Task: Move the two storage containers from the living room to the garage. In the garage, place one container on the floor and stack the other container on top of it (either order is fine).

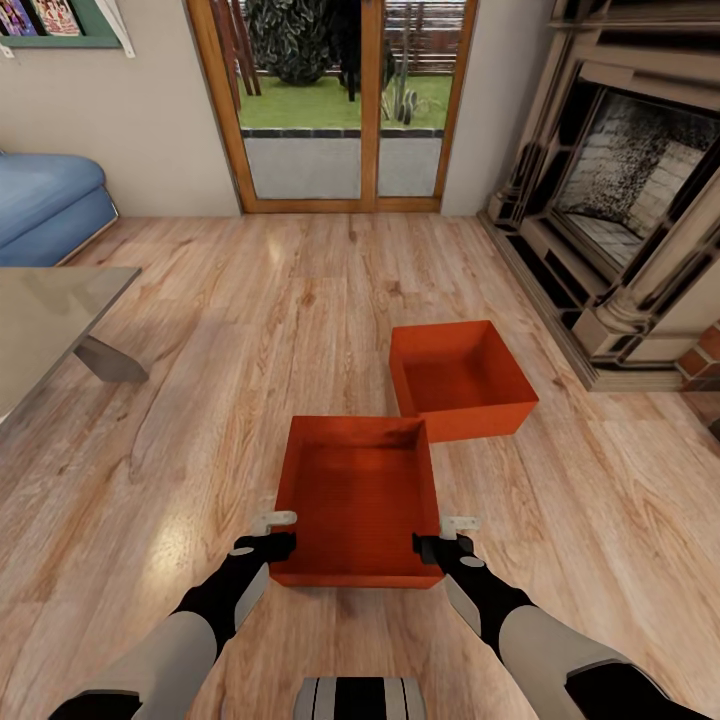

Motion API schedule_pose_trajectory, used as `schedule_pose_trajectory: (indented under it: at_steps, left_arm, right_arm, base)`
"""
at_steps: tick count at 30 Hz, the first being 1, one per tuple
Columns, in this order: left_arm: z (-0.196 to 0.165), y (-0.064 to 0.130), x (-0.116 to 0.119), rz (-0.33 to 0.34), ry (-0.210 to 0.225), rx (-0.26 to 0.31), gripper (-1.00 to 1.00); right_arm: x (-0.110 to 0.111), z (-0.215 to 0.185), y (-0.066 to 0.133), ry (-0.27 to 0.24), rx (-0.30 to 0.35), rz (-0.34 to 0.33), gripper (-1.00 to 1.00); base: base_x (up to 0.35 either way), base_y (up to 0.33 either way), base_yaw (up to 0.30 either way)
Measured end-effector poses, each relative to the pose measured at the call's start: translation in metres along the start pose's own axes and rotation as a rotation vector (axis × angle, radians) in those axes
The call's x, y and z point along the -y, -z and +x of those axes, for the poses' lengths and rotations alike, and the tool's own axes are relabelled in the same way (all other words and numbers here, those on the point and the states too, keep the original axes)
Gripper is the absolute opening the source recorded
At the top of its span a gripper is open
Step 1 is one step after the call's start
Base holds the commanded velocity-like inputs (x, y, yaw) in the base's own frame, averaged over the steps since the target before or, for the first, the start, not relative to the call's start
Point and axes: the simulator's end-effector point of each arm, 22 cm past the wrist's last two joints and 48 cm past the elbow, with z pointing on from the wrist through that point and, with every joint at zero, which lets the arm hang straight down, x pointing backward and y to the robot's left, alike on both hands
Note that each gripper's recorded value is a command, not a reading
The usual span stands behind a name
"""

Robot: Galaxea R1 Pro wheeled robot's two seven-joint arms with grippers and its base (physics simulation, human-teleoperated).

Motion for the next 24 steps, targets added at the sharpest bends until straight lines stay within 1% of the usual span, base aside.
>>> schedule_pose_trajectory:
  at_steps: [5, 16, 24]
  left_arm:
    - [0.000, 0.000, 0.000, 0.000, 0.000, -0.001, 1.00]
    - [0.000, 0.000, -0.001, -0.001, 0.002, -0.001, 1.00]
    - [-0.001, 0.000, 0.000, -0.001, 0.002, 0.001, 1.00]
  right_arm:
    - [0.000, 0.000, 0.000, 0.000, 0.000, 0.001, 1.00]
    - [0.011, 0.000, -0.001, 0.003, -0.001, 0.014, 1.00]
    - [0.011, 0.003, -0.001, 0.004, -0.014, 0.014, 1.00]
  base:
    - [0.000, 0.000, 0.000]
    - [0.000, 0.000, 0.000]
    - [0.000, 0.000, 0.000]
